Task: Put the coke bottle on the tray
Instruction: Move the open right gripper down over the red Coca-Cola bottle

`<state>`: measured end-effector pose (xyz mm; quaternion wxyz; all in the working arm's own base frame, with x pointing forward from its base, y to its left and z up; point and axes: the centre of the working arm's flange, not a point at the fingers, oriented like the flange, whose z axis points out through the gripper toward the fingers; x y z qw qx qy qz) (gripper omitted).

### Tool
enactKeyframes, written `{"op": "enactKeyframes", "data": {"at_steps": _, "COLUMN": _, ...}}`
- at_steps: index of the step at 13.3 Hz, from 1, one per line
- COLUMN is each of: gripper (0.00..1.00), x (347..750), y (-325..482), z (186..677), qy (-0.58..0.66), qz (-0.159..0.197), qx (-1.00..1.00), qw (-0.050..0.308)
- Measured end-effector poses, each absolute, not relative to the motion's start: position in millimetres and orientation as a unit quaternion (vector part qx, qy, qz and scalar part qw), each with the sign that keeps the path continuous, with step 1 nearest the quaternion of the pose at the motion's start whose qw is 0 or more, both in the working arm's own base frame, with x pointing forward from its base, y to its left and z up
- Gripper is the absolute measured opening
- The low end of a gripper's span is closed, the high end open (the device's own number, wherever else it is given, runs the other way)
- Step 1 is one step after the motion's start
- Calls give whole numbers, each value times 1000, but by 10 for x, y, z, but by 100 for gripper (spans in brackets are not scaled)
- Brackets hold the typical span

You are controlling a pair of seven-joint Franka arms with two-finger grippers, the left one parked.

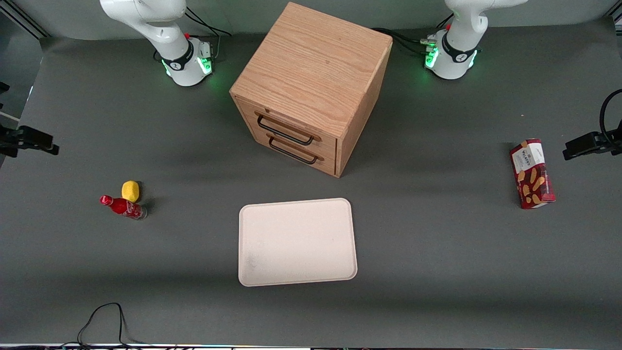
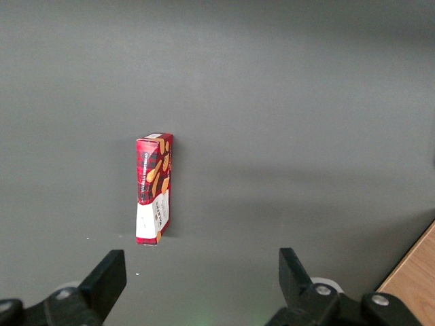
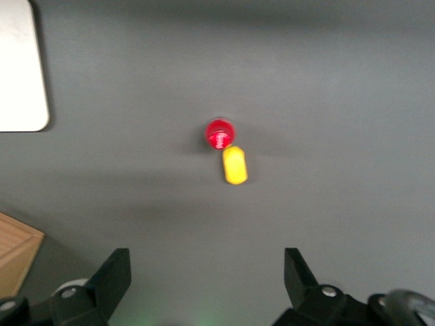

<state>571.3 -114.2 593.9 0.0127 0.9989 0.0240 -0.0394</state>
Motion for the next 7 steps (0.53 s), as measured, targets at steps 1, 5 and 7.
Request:
{"op": "enactKeyframes", "data": {"at_steps": 1, "gripper": 100, "x": 5760, "y": -1260, "z": 5910, "qy": 31, "qz": -40, "qx": 999, "qw": 15}}
{"op": "enactKeyframes", "data": {"at_steps": 5, "gripper": 100, "x": 5957, "y": -1382, "z": 5848, "qy": 39, "qz": -40, "qx": 998, "qw": 23}}
{"op": "enactKeyframes", "data": {"at_steps": 7, "gripper": 100, "x": 6002, "y": -1335, "z": 5854, "qy": 42, "qz": -38, "qx": 998, "qw": 22}}
